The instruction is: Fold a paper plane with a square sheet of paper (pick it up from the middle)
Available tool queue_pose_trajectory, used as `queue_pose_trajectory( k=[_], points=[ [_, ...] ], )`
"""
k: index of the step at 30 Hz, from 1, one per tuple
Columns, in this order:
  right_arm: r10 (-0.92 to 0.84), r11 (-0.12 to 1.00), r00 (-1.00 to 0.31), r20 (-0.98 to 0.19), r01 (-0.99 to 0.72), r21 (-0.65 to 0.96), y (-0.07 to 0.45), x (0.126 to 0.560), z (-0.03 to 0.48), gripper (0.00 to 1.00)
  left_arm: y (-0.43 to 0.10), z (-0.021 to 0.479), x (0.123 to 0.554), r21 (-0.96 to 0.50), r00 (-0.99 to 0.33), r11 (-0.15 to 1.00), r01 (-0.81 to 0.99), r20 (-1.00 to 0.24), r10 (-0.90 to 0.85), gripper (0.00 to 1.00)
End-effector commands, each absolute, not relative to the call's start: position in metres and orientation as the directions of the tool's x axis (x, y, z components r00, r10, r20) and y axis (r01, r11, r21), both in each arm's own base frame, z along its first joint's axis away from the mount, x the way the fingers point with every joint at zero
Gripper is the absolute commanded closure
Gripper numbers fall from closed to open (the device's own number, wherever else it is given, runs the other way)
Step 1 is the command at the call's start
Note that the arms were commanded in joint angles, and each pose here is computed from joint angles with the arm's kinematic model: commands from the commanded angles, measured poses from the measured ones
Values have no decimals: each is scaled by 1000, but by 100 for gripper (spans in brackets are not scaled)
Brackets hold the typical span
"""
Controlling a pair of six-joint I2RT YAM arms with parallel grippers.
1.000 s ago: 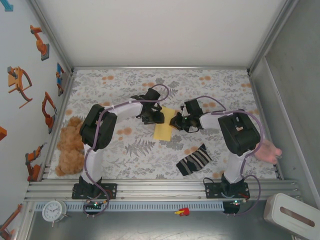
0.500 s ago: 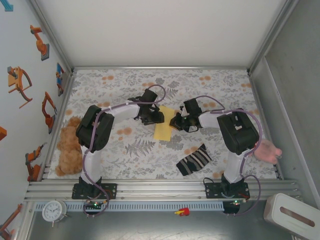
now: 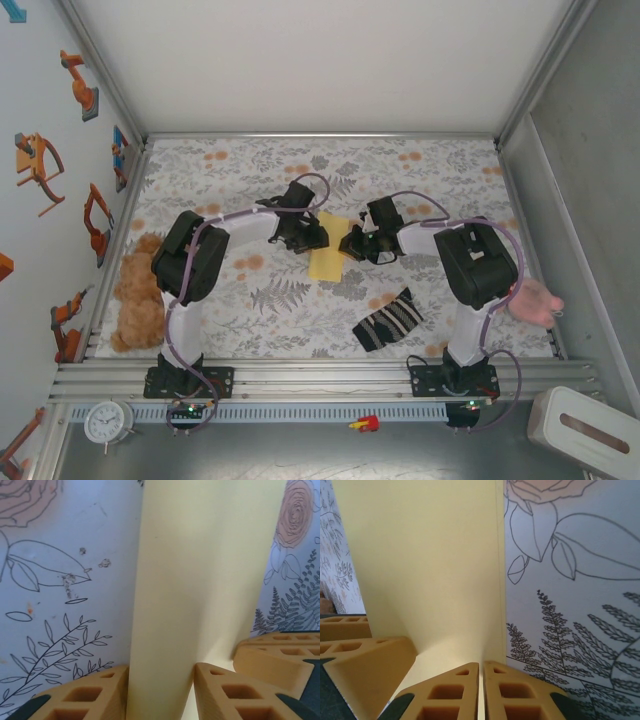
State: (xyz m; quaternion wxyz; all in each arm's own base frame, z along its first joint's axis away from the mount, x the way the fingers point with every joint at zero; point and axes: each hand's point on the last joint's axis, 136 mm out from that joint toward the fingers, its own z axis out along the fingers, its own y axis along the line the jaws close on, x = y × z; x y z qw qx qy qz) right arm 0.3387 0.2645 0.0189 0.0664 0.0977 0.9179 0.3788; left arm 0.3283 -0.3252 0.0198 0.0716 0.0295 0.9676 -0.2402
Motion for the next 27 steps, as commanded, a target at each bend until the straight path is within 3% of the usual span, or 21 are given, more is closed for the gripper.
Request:
queue_pose_trajectory(
  k=[1, 10, 27],
  points=[
    [237, 684, -970, -46, 133, 717, 268, 342, 35, 87, -318, -21, 281, -409, -995, 909, 77, 22, 94, 62],
    [308, 702, -937, -163, 108, 704, 244, 357, 69, 83, -308, -32, 282, -371, -997, 927, 57, 27, 72, 64],
    [368, 729, -914, -169, 171, 663, 222, 358, 61, 83, -308, -45, 275, -371, -992, 925, 80, 64, 112, 60]
  ],
)
